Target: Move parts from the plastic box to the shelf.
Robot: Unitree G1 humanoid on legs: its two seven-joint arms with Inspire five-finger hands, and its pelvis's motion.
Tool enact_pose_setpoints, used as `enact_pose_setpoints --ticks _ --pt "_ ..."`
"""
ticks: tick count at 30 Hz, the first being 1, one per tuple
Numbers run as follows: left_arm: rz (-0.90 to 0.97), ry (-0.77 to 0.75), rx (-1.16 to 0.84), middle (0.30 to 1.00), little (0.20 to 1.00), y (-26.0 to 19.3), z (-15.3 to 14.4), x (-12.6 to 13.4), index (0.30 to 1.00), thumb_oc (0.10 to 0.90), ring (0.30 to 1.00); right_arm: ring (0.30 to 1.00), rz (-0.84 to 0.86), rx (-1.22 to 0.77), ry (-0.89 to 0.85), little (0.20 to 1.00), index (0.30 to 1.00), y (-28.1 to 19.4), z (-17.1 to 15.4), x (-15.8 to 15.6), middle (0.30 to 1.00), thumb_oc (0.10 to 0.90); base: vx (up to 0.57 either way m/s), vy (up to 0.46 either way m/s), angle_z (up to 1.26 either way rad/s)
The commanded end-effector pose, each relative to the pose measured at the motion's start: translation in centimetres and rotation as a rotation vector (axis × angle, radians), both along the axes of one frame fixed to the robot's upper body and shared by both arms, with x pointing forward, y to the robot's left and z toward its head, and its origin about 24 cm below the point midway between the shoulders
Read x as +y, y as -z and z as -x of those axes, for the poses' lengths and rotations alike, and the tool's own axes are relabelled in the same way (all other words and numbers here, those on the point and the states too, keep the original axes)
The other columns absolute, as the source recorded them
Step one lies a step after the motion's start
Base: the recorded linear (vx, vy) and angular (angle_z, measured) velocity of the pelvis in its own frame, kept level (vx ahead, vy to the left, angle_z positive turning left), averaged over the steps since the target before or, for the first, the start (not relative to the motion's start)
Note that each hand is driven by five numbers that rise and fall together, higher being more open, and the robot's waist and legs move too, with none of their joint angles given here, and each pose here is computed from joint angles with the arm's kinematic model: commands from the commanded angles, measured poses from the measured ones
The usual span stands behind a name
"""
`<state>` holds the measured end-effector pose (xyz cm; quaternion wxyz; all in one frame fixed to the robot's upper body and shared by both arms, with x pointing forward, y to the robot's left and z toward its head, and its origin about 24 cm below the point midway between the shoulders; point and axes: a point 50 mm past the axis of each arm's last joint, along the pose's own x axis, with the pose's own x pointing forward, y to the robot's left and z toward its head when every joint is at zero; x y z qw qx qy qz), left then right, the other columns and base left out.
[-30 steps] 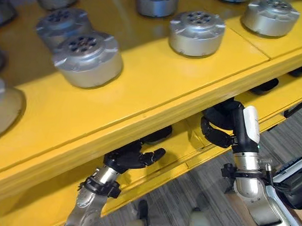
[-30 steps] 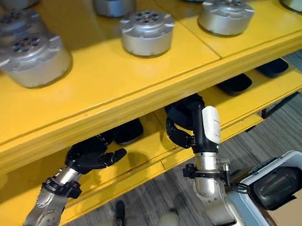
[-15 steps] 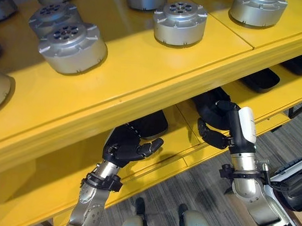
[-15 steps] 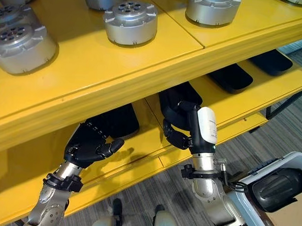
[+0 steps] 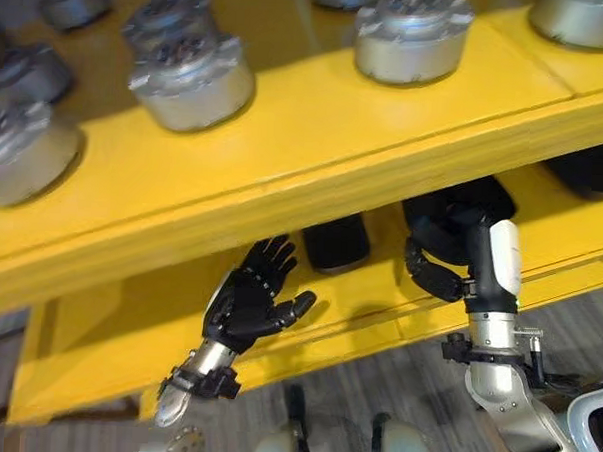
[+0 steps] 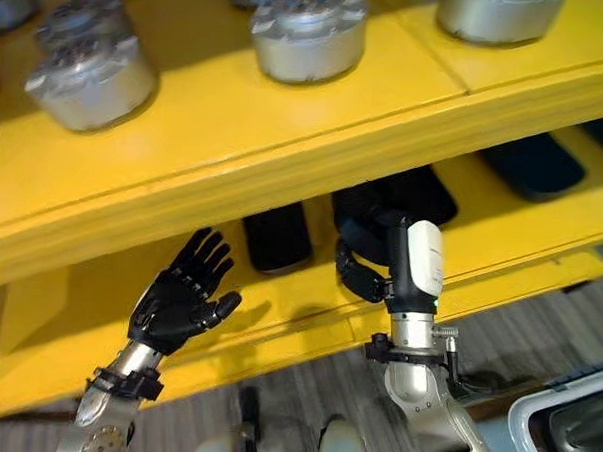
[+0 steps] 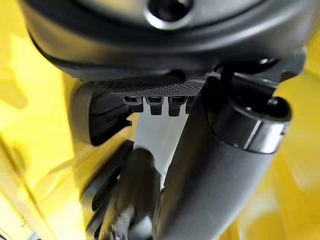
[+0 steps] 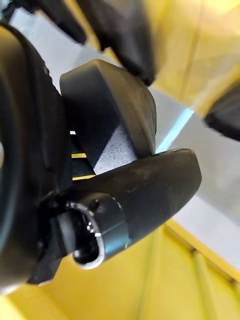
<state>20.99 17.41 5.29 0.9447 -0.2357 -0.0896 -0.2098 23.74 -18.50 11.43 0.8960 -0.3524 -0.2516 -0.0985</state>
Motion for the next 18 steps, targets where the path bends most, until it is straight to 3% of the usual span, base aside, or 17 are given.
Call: enact_pose_setpoints --ticks 1,10,18 --pt "0.022 -0.022 -0.278 1.000 1.000 -4.9 -1.1 0.8 1.000 0.900 1.000 0.300 -0.028 -0.359 -0.113 0.300 0.300 -6.5 -0.4 1.6 0.300 0.400 -0.07 0.122 -0.17" --pt "0.036 -0.020 -0.293 1.000 1.000 -5.2 -1.9 -0.1 1.000 0.900 1.000 0.300 -0.011 -0.332 -0.050 0.300 0.300 -6.5 -1.0 -0.1 0.300 0.400 0.06 0.396 0.25" --pt "0.009 -0.076 -0.272 1.000 1.000 -5.1 -1.6 0.9 1.000 0.900 1.000 0.300 -0.001 -0.301 -0.019 0.300 0.300 -5.7 -0.6 -0.8 0.300 0.400 0.13 0.198 0.36"
